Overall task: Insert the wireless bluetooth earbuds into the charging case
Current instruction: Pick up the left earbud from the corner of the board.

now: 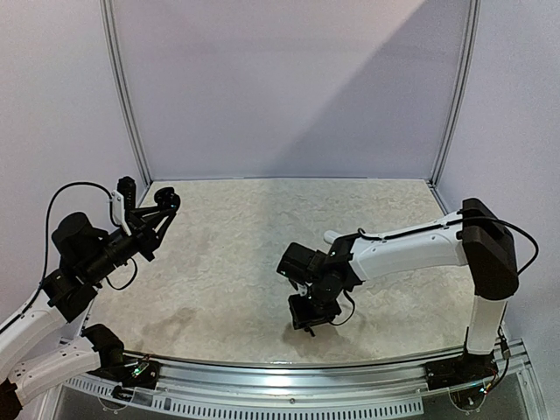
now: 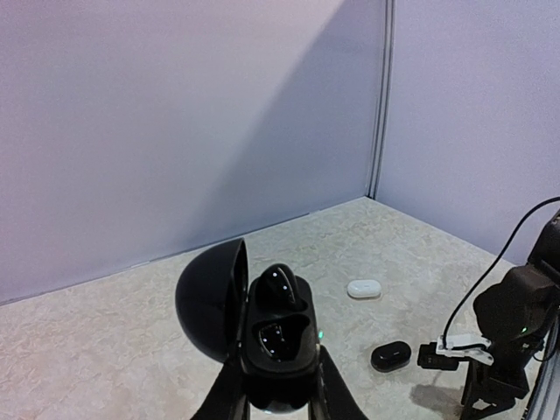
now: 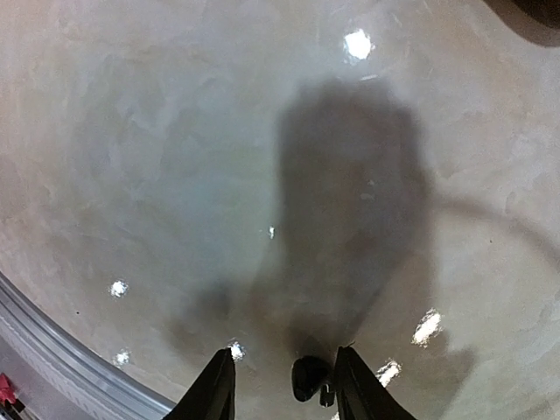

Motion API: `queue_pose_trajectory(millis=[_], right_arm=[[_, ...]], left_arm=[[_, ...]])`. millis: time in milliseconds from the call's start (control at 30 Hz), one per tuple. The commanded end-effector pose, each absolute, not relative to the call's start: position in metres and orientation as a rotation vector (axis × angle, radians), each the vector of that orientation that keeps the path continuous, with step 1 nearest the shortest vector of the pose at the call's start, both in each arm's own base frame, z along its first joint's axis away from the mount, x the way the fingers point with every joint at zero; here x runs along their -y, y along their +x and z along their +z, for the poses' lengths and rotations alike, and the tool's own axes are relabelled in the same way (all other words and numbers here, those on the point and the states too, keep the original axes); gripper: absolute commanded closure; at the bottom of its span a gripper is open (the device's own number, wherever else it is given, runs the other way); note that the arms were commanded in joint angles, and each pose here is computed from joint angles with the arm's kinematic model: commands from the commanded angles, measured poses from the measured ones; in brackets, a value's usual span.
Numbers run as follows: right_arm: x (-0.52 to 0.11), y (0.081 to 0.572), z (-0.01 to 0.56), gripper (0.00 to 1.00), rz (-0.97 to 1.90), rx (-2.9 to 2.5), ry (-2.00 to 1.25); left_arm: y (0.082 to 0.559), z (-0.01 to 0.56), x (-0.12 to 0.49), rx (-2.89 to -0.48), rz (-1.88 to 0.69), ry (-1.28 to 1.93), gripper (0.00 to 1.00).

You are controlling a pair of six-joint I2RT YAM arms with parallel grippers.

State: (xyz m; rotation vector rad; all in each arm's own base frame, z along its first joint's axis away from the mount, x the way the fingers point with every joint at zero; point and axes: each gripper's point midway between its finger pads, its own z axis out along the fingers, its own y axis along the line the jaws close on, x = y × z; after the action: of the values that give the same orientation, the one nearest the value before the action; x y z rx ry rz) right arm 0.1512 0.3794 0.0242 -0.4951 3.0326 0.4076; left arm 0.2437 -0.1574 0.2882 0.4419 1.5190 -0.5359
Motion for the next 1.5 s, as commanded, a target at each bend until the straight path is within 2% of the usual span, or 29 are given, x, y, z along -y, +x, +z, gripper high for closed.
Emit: queue_pose_trajectory(millis=[0,533,967,1133,1467], right_arm=[[-0.374,0.152,0.02,0.6,0.257,-3.018,-0.607],[-0.367,0.15,0.015,0.68,0.009,-2.978,-0.807],[-0.372,0.147,0.011,0.8,-0.01,-2.976,-0.897],[-0.374,0.147,0.01,0.87,-0.008,-2.975,-0.905],[-0.369,0.143,0.009,0.83,-0.043,-2.989,-0.932]], left_arm=[[0.245,0.282,0.154,-1.53,-0.52,0.438,1.0],[0.245,0.28,0.154,-1.533,-0.519,0.439,1.0],[0.246,0.282,0.155,-1.526,-0.516,0.446,1.0],[0.246,0.281,0.155,-1.527,-0.516,0.447,1.0],[0.246,0.282,0.156,-1.522,-0.517,0.454,1.0]])
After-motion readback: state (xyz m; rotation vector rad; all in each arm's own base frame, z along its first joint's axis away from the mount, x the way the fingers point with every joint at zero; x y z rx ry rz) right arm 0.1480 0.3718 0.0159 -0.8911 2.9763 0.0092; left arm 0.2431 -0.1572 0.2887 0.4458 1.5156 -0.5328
